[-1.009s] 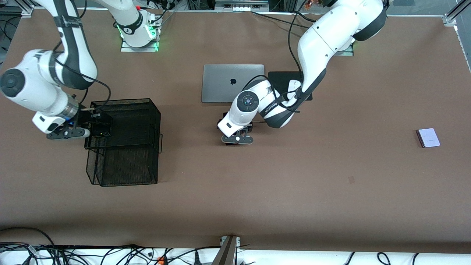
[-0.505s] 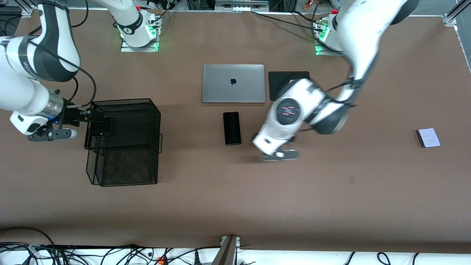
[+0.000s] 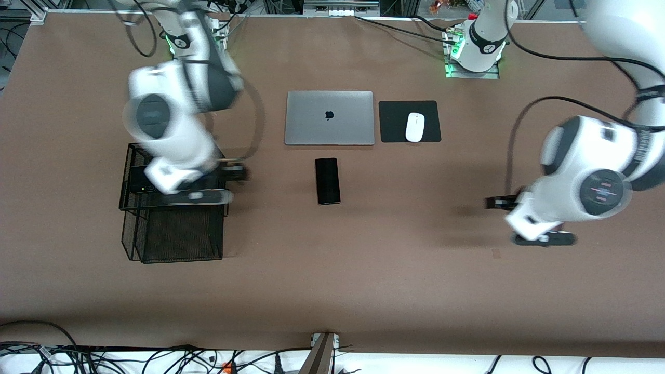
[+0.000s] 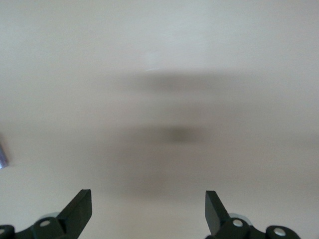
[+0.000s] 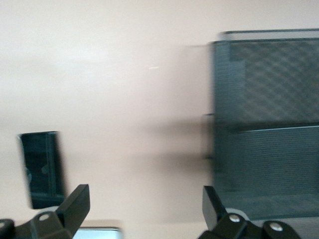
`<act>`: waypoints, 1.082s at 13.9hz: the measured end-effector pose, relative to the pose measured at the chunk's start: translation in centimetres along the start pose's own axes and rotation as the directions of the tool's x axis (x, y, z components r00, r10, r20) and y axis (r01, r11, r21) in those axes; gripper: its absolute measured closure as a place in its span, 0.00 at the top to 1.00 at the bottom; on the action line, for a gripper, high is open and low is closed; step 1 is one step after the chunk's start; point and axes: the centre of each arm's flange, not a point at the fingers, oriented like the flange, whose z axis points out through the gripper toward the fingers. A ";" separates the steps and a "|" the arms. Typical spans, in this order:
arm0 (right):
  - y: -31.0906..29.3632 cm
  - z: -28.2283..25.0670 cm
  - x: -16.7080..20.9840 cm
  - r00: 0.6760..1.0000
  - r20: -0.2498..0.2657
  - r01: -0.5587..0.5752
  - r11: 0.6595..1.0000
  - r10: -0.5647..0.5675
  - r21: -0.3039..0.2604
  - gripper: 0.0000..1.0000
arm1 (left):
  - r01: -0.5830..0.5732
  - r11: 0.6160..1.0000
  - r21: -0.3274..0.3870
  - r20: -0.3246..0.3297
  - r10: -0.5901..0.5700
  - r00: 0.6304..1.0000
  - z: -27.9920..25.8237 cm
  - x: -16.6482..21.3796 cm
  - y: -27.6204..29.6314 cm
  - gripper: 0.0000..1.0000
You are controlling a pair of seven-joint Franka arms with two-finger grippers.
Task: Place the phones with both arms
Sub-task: 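Grasp the tall phone with the right gripper while the left grasps the white phone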
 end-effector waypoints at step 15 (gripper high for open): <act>-17.7 20.9 -8.0 0.983 -0.095 0.158 0.988 -0.157 0.003 1.00 | -0.037 0.992 -0.124 -0.307 -0.003 0.952 23.4 -5.3 -34.4 1.00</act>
